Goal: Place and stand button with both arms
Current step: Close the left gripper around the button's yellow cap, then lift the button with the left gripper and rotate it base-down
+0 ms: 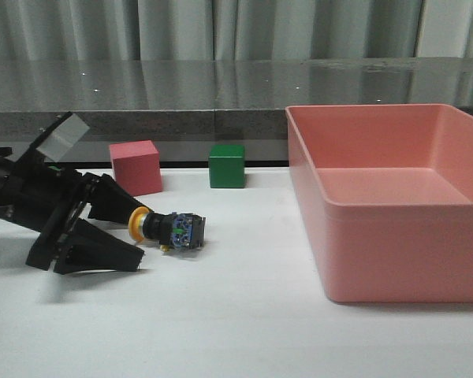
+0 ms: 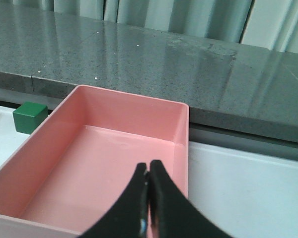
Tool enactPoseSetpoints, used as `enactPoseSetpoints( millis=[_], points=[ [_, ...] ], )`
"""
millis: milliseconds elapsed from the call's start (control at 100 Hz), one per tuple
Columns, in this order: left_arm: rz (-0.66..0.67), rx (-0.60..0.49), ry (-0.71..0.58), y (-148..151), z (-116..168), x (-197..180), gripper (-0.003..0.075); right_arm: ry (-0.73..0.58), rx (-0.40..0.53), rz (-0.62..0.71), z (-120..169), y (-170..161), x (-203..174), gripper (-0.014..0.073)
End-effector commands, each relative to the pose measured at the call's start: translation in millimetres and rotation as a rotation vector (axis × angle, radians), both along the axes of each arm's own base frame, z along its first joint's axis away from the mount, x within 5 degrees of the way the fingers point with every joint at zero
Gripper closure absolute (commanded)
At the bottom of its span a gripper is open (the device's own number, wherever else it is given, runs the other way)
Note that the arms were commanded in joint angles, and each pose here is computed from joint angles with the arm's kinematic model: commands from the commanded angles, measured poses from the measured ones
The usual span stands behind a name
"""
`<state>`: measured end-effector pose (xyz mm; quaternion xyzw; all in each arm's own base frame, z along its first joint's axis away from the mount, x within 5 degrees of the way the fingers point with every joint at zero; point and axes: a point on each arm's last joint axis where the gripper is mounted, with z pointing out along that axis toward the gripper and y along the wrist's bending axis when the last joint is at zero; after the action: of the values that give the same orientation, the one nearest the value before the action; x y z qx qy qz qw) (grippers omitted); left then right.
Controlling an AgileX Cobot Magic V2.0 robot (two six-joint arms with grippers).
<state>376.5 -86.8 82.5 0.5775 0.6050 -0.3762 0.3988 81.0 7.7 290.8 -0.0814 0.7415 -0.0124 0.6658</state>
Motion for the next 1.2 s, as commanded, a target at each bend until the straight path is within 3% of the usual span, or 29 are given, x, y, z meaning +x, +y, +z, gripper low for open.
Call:
enactPoseSetpoints(
  millis=[0, 1190],
  points=[
    [-0.021, -0.058, -0.035, -2.1, 22.8, 1.7, 0.0132, -0.091, 0.010, -0.019, 14.5, -1.6, 0.2, 0.0656],
    [0.060, -0.121, -0.052, -11.0, 29.3, 9.9, 0.0134, -0.091, 0.010, -0.019, 14.5, -1.6, 0.2, 0.0656]
  ],
)
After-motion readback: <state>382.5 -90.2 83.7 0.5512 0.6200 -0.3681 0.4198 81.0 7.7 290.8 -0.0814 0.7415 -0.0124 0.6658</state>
